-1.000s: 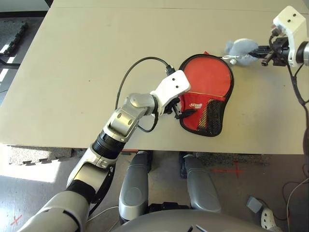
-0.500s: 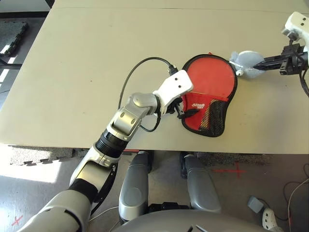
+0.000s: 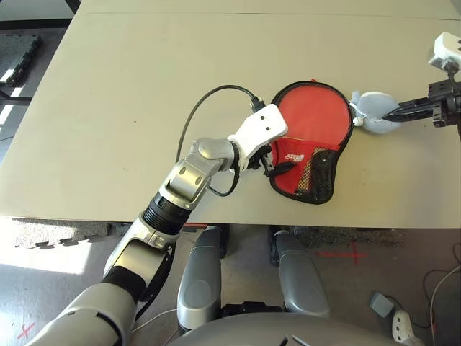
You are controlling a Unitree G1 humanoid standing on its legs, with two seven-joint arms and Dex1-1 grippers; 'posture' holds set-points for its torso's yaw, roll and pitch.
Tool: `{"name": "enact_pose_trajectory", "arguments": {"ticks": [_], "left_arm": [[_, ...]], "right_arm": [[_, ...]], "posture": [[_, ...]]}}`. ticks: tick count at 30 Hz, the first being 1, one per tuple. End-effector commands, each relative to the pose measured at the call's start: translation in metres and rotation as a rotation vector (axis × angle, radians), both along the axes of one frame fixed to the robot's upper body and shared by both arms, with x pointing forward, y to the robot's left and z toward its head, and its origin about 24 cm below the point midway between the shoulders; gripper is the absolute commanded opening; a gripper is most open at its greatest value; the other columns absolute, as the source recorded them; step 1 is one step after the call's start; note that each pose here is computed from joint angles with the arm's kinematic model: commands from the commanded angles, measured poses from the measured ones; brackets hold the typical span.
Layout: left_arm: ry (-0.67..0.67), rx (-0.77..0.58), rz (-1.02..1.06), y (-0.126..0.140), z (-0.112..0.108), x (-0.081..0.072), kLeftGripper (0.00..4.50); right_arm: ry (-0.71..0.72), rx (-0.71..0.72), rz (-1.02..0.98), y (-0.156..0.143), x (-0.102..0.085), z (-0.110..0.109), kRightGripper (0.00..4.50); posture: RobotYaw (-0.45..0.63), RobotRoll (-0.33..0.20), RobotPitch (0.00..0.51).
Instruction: Store the ping-pong paddle in its case and zip it.
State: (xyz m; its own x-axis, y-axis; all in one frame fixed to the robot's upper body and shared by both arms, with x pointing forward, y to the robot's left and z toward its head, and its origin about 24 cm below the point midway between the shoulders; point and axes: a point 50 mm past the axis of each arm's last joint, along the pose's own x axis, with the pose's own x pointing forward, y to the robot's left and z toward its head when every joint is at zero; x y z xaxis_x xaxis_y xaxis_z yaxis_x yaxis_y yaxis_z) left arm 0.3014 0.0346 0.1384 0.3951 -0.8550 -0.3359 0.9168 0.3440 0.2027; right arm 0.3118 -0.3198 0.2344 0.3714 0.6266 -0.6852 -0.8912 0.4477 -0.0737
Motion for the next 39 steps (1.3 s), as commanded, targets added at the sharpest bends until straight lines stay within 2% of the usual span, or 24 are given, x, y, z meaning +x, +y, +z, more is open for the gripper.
{"name": "enact_pose_trajectory", "arguments": {"ticks": [1, 12, 22, 33, 36, 38, 39], "left_arm": [[0.115, 0.084, 0.028, 0.001, -0.031, -0.002, 4.5], [0.116, 0.085, 0.036, 0.001, -0.032, -0.002, 4.5], [0.118, 0.086, 0.04, 0.0, -0.032, -0.001, 4.5], [0.118, 0.087, 0.051, 0.001, -0.033, -0.001, 4.5], [0.114, 0.085, 0.052, 0.001, -0.032, 0.0, 4.5], [0.104, 0.079, 0.051, 0.002, -0.03, 0.0, 4.5], [0.096, 0.075, 0.049, 0.003, -0.028, 0.001, 4.5]], "right_arm": [[0.099, 0.02, 0.095, 0.012, -0.009, -0.009, 0.02], [0.25, 0.076, 0.239, 0.04, -0.025, -0.027, 0.02], [0.348, 0.171, 0.363, 0.072, -0.037, -0.033, 0.02], [0.463, 0.192, 0.504, 0.102, -0.058, -0.044, 0.02], [0.446, 0.172, 0.492, 0.102, -0.055, -0.047, 0.02], [0.385, 0.133, 0.432, 0.095, -0.044, -0.045, 0.02], [0.363, 0.118, 0.396, 0.089, -0.04, -0.043, 0.6]], "posture": [[0.02, 0.0, 0.303], [0.02, 0.0, 0.3], [0.01, 0.0, 0.304], [0.02, 0.0, 0.307], [0.02, 0.0, 0.307], [0.02, 0.0, 0.305], [0.02, 0.0, 0.305]]}}
